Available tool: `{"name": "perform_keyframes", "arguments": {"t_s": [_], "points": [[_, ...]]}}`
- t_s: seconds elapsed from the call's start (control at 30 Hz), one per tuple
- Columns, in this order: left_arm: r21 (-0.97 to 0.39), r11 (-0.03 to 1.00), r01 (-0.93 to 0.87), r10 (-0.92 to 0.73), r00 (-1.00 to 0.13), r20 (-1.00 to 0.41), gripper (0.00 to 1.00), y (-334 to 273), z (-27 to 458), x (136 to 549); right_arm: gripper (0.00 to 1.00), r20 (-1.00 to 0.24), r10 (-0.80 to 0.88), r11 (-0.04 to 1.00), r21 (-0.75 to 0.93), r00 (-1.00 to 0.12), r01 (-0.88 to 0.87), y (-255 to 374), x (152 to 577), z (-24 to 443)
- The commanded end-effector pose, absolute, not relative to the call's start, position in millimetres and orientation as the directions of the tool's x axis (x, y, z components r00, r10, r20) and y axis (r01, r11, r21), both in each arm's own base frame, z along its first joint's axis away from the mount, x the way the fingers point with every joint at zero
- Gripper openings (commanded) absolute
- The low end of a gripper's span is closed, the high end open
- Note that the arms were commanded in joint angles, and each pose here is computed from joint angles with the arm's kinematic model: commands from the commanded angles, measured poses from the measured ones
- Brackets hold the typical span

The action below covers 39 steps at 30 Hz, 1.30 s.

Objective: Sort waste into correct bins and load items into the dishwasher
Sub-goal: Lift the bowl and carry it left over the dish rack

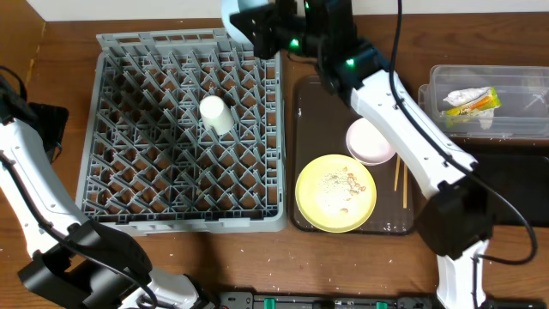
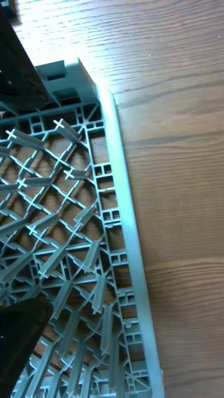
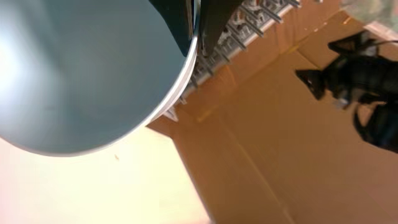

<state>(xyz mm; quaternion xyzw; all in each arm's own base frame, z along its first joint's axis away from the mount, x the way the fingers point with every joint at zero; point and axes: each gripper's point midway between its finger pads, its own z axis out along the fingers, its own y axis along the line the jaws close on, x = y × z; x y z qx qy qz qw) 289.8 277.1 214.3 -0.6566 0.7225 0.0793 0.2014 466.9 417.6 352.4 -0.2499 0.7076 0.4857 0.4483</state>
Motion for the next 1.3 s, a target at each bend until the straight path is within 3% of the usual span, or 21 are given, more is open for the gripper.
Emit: {"name": "perform_keyframes", "arguments": {"t_s": [0.0,0.23,0.33,0.53,0.73,1.27], "points": [[-0.15,0.109,-0.983,-0.909,-0.038,-0.415,0.98,278.5,221.1,284.0,0.01,-0.855,0.029,0.311,0.499,-0.517,-0.809,449.4,462.7,324.9],[-0.15,0.109,-0.983,-0.909,-0.038,-0.415,0.98,278.5,221.3,284.0,0.01,-0.859,0.023,0.0,0.512,-0.512,-0.859,504.7,435.9,313.9],[-0.15,0.109,-0.983,-0.909,-0.038,-0.415,0.98,278.5,221.3,284.0,0.01,-0.847,0.034,-0.06,0.529,-0.531,-0.847,516.5,431.2,304.0],[-0.15,0.109,-0.983,-0.909,-0.038,-0.415,0.98,278.5,221.3,284.0,0.01,-0.84,0.022,-0.082,0.539,-0.543,-0.838,527.2,428.7,281.3],[-0.15,0.109,-0.983,-0.909,-0.038,-0.415,0.98,278.4,221.1,283.9,0.01,-0.859,0.039,-0.121,0.503,-0.51,-0.856,526.1,424.6,288.6],[-0.15,0.109,-0.983,-0.909,-0.038,-0.415,0.97,278.5,221.1,284.0,0.01,-0.852,0.098,0.016,0.519,-0.515,-0.855,513.6,469.0,259.0]]}}
